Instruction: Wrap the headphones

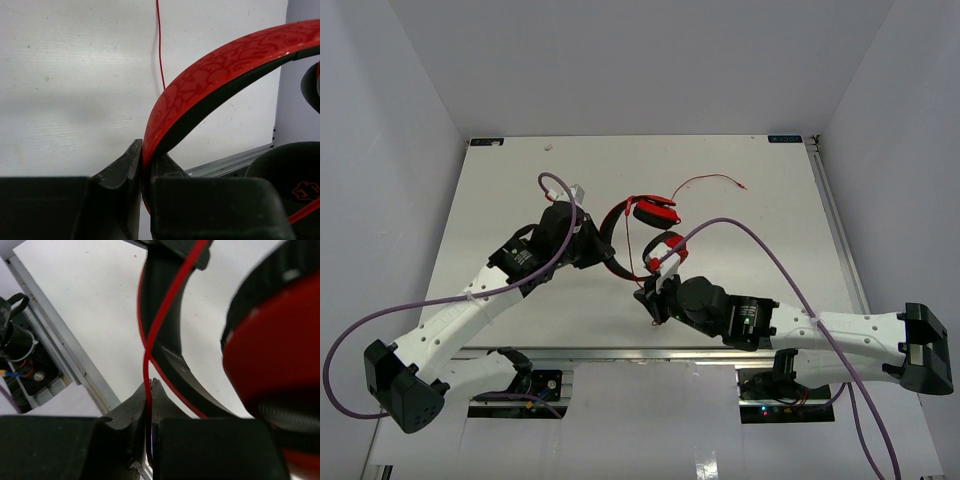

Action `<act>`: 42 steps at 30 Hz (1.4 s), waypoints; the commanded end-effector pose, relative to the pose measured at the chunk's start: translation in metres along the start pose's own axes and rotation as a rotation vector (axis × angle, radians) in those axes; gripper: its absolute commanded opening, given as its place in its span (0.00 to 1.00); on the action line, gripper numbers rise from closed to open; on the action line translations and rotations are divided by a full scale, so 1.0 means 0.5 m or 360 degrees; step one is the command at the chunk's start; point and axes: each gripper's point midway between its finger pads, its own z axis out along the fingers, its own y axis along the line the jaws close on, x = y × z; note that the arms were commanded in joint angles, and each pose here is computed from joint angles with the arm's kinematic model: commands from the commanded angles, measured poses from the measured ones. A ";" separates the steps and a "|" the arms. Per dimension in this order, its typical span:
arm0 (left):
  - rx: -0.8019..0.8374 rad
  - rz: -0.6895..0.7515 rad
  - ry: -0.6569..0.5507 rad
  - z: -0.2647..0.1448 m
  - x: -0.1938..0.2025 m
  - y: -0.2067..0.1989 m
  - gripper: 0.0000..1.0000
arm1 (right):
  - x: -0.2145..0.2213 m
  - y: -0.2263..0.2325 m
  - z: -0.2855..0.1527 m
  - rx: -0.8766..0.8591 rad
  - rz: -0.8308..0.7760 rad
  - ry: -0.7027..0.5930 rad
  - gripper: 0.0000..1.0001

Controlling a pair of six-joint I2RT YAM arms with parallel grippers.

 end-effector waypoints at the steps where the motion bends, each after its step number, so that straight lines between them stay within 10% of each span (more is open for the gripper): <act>1: 0.0193 -0.0081 -0.0093 -0.046 -0.027 -0.046 0.00 | -0.017 -0.042 0.001 0.0202 0.0013 -0.0134 0.08; 42: 0.0421 -0.0238 -0.0119 -0.122 -0.030 -0.086 0.00 | 0.004 -0.007 0.028 -0.0076 -0.0092 -0.0698 0.30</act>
